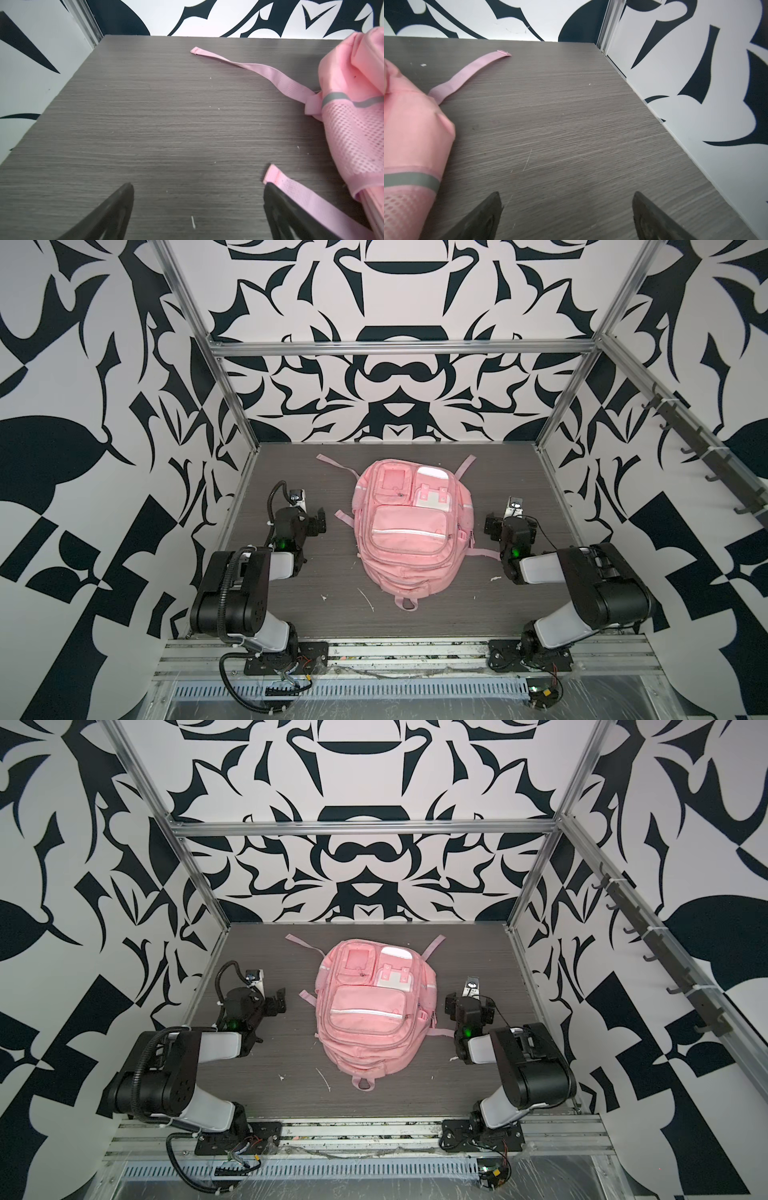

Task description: Pack the student bag

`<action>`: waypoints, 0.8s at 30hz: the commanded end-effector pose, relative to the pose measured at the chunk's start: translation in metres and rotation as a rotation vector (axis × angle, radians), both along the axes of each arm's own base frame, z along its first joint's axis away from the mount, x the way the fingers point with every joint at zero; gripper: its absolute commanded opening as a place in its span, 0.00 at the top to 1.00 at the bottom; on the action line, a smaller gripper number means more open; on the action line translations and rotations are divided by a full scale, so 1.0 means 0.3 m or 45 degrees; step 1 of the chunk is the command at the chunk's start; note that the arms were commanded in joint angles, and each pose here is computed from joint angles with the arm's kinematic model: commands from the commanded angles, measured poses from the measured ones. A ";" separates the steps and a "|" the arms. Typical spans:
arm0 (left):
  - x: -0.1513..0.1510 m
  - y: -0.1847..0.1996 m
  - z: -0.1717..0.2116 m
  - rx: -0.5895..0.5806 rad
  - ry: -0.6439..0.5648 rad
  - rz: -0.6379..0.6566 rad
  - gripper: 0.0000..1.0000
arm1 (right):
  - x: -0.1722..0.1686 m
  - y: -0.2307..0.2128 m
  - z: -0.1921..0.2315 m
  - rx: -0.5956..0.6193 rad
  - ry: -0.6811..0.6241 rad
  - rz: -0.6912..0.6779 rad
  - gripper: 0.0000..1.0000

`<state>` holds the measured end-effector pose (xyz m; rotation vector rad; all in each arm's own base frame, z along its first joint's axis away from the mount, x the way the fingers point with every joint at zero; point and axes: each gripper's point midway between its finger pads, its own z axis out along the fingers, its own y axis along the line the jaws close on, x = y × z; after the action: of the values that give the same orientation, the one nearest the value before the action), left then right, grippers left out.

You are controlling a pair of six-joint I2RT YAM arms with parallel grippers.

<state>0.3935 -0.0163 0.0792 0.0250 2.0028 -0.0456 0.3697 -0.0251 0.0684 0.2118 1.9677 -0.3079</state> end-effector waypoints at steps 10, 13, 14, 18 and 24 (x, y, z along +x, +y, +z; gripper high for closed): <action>0.006 -0.025 0.016 -0.017 -0.066 -0.069 0.01 | 0.027 0.000 0.054 -0.008 -0.085 0.004 0.00; 0.003 -0.025 0.015 -0.019 -0.063 -0.069 0.01 | 0.025 0.004 0.056 -0.005 -0.087 0.014 0.00; 0.002 -0.026 0.017 -0.019 -0.066 -0.069 0.01 | 0.026 0.004 0.057 -0.004 -0.089 0.016 0.00; 0.001 -0.025 0.024 -0.016 -0.092 -0.067 0.01 | 0.026 0.004 0.057 -0.005 -0.090 0.016 0.00; 0.001 -0.026 0.023 -0.016 -0.089 -0.070 0.01 | 0.027 0.004 0.056 -0.003 -0.088 0.015 0.00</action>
<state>0.3944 -0.0233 0.0866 0.0613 1.9444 -0.0878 0.3717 -0.0233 0.0704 0.1958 1.9568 -0.3029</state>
